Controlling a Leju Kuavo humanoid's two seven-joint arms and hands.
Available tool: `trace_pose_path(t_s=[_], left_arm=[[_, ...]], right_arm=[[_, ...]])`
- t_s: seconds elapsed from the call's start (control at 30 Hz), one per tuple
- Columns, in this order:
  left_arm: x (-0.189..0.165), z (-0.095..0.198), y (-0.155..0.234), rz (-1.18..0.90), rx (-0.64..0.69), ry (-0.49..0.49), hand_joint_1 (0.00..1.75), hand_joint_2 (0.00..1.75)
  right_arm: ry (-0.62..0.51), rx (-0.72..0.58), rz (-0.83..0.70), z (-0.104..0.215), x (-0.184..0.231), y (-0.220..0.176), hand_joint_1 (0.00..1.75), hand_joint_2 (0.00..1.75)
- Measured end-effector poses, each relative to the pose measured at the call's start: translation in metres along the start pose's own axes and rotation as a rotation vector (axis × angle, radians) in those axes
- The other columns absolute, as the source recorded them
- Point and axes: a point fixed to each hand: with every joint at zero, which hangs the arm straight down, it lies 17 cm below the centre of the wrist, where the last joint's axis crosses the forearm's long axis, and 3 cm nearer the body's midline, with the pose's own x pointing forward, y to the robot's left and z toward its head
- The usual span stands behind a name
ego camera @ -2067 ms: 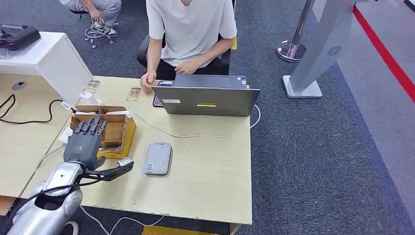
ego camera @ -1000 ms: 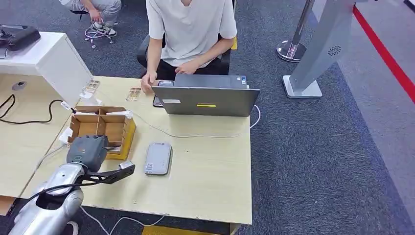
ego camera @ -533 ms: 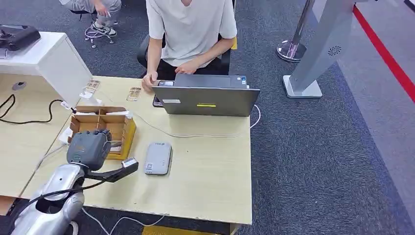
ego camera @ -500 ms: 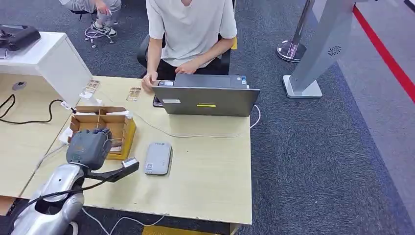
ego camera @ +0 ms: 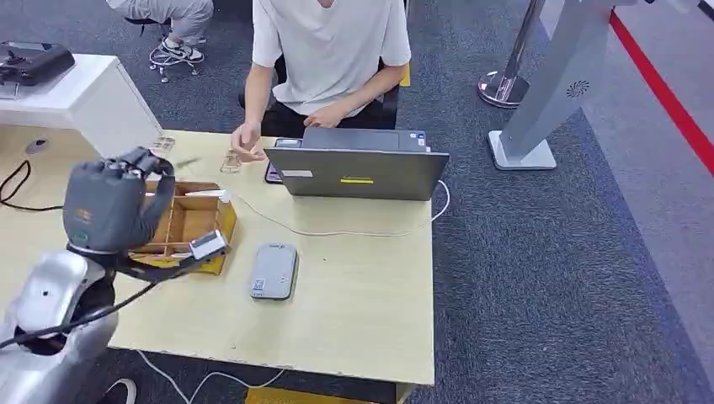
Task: Pass the card to the sensor for recognition and then transmit it.
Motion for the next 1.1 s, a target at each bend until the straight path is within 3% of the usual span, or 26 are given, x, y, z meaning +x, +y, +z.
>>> trace_pose_path(t_s=[0.1,0.23,0.4,0.6,0.63,1.1], left_arm=[[-0.047,-0.043,-0.001,-0.158,0.104,0.036,1.75,1.75],[-0.102,-0.067,-0.036,-0.275,0.040,0.107,1.75,1.75],[-0.150,-0.065,-0.081,-0.306,-0.085,0.204,1.75,1.75],[-0.165,-0.049,-0.108,-0.292,-0.162,0.249,1.75,1.75],[-0.168,-0.046,-0.111,-0.287,-0.173,0.258,0.00,1.75],[-0.180,-0.015,-0.136,-0.227,-0.253,0.311,0.00,1.75]], right_arm=[[-0.011,0.022,0.061,0.000,0.006,0.005,0.00,0.00],[-0.009,0.035,0.094,0.000,0.010,0.008,0.00,0.00],[-0.016,0.037,0.104,-0.001,0.015,0.009,0.00,0.00],[-0.011,0.037,0.109,-0.001,0.013,0.009,0.00,0.00],[-0.009,0.037,0.110,0.000,0.013,0.009,0.00,0.00],[-0.006,0.033,0.111,-0.001,0.011,0.008,0.00,0.00]])
